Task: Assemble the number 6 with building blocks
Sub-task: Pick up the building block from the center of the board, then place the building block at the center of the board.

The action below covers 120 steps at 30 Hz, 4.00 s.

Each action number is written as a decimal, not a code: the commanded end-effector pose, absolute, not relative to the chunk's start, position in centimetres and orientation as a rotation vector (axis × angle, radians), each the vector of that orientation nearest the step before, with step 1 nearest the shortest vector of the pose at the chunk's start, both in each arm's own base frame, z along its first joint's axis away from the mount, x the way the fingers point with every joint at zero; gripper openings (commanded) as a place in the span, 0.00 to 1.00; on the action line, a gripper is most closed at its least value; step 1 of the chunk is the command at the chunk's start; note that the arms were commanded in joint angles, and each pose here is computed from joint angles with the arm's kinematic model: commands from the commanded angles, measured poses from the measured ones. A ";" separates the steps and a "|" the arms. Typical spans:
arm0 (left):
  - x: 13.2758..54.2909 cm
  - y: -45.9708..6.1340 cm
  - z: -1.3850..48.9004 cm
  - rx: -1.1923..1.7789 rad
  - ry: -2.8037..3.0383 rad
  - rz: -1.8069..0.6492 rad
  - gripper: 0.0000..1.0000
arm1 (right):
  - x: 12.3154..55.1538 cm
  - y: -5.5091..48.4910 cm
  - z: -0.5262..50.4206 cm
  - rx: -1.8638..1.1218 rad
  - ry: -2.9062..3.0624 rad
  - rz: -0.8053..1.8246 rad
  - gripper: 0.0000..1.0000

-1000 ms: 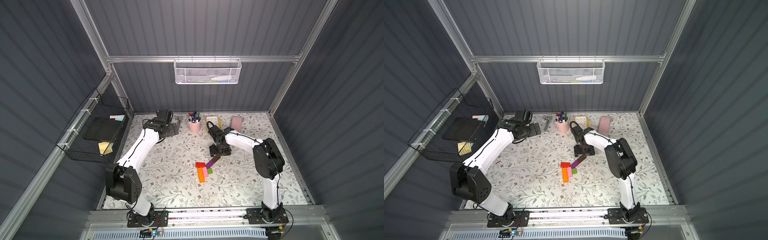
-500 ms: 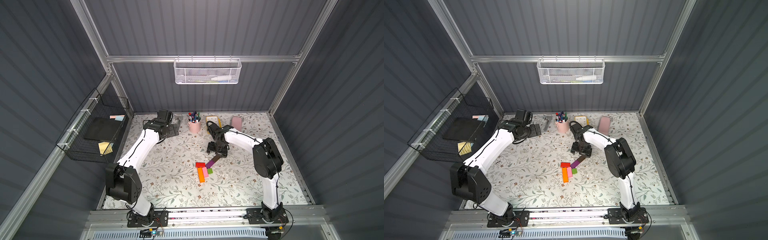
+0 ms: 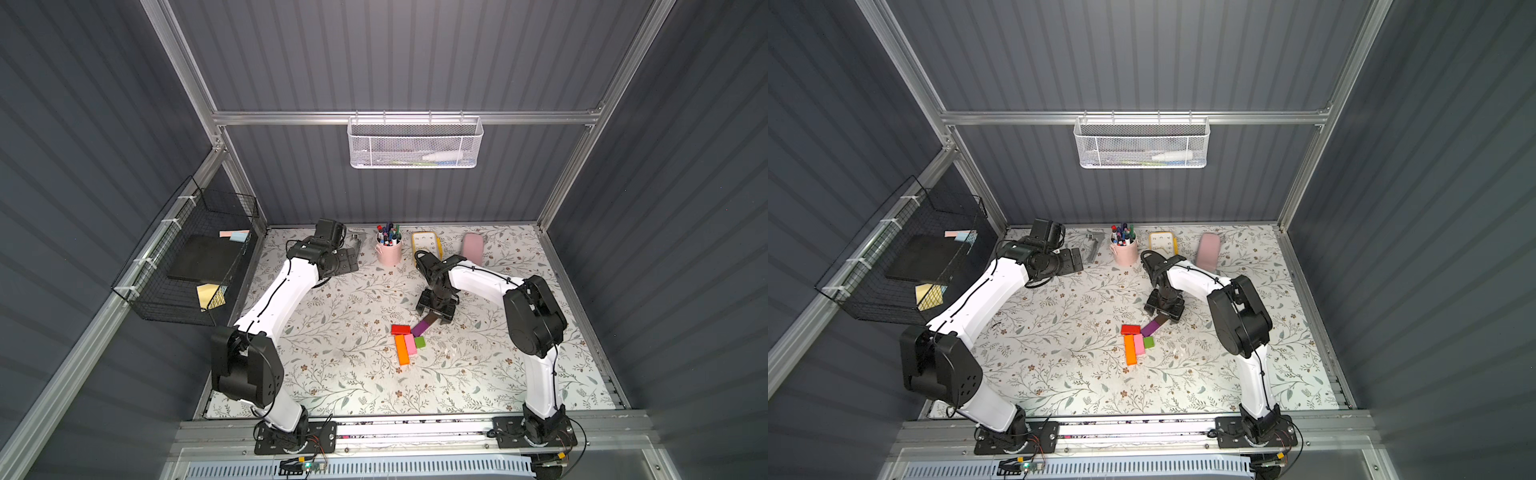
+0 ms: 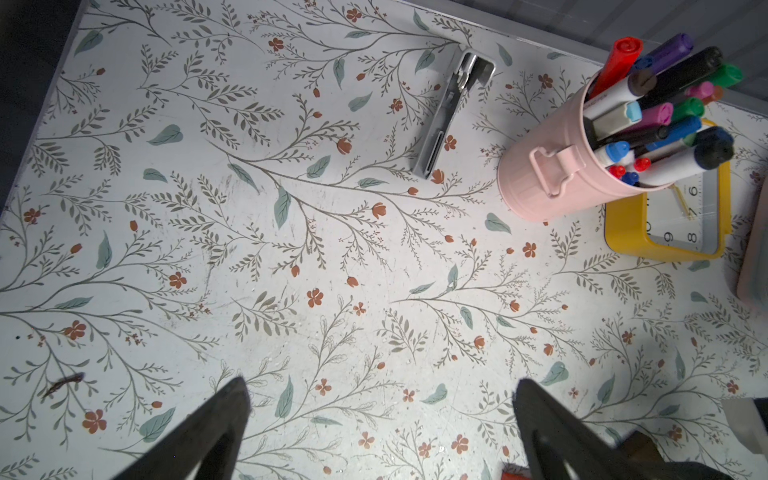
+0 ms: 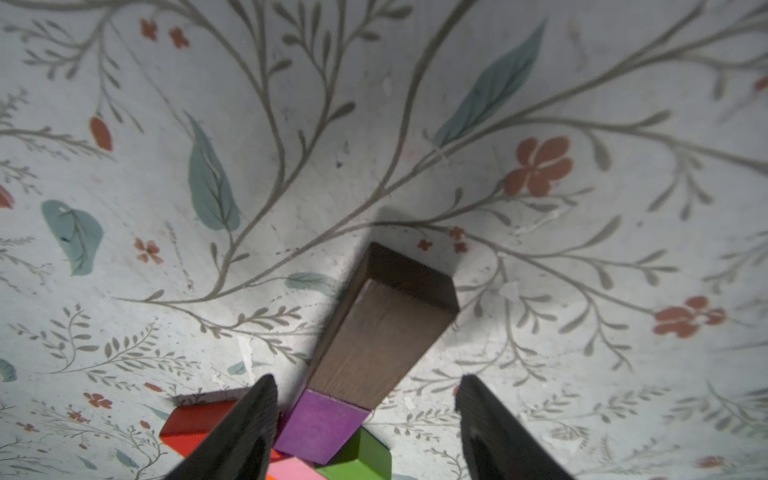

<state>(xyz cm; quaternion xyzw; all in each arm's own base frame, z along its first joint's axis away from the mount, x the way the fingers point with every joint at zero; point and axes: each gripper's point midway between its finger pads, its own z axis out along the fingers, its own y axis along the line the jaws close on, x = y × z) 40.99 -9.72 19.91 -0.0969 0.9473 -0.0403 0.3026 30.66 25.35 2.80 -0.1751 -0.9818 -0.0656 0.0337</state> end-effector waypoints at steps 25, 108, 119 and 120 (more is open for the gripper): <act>40.2 -9.7 19.8 -0.201 2.516 -0.105 0.99 | 31.3 23.3 0.3 -0.521 -3.089 0.017 0.33; 39.0 -10.6 19.8 -0.127 2.534 -0.178 0.99 | 38.3 29.4 4.1 -2.231 -2.151 -0.485 0.27; 38.8 -10.5 19.9 -0.127 2.531 -0.172 0.99 | 37.8 29.0 1.7 -2.259 -2.138 -0.395 0.29; 38.8 -10.4 20.0 -0.127 2.529 -0.169 0.99 | 37.9 29.0 1.7 -2.258 -2.137 -0.404 0.29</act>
